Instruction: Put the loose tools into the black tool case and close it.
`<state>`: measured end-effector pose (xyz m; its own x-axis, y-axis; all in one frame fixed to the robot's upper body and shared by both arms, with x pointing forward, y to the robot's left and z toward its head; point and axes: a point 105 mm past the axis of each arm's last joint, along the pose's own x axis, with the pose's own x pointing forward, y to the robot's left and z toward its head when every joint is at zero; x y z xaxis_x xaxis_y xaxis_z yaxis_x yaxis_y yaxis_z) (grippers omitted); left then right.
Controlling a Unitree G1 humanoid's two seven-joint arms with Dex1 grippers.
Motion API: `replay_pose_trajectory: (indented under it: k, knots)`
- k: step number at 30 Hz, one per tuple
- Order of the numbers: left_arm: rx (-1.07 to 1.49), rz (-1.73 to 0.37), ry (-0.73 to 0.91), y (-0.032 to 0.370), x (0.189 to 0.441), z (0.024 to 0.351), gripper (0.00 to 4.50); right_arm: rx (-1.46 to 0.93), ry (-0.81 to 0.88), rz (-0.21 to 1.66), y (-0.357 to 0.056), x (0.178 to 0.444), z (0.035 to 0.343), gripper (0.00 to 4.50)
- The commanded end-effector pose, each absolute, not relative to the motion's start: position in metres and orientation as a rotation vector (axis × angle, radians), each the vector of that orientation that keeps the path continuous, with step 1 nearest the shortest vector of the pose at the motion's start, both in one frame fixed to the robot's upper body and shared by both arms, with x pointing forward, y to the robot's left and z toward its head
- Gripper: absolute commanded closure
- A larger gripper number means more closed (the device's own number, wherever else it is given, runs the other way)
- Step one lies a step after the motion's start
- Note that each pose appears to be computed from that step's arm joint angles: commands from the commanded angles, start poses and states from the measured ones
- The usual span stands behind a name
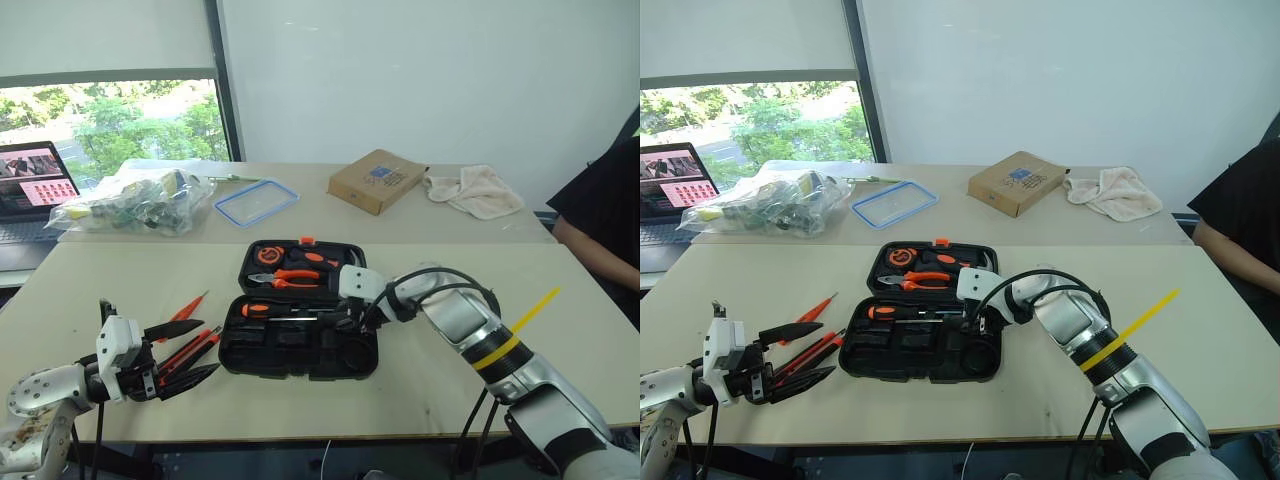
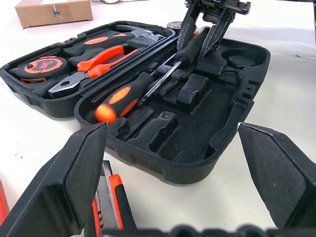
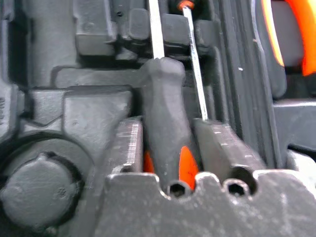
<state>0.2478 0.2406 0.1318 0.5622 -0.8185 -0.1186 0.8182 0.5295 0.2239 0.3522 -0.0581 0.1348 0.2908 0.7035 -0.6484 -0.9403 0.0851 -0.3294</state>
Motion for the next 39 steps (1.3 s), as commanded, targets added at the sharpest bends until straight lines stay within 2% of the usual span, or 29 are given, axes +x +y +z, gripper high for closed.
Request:
replay_pose_trajectory:
  k: [1,5,7,11,12,18,34,36,39]
  knots:
    - [0.294,-0.965,-0.014,0.243,0.246,0.14,0.0,-0.717,0.296,1.377,-0.056,0.341,0.163,0.98]
    - [0.291,-0.956,-0.008,0.246,0.245,0.139,0.0,-0.673,0.26,1.464,-0.063,0.33,0.178,0.98]
    - [0.289,-0.948,-0.005,0.249,0.246,0.136,0.0,-0.647,0.22,1.459,-0.062,0.334,0.184,0.98]
    - [0.285,-0.939,-0.002,0.252,0.247,0.131,0.0,-0.627,0.184,1.398,-0.051,0.344,0.176,1.95]
    - [0.284,-0.938,-0.001,0.253,0.247,0.129,0.0,-0.626,0.188,1.392,-0.049,0.345,0.172,2.43]
    - [0.284,-0.942,0.019,0.258,0.245,0.123,0.0,-0.656,0.232,1.358,-0.044,0.351,0.15,4.46]
    - [0.305,-0.863,0.025,0.26,0.246,0.132,0.0,-0.678,0.377,1.391,-0.039,0.344,0.092,4.48]
    - [0.286,-0.849,0.032,0.262,0.245,0.131,0.0,-0.678,0.359,1.384,-0.037,0.345,0.093,4.48]
    - [0.236,-0.765,0.019,0.277,0.24,0.133,0.0,-0.586,0.107,1.377,-0.025,0.346,0.133,4.48]
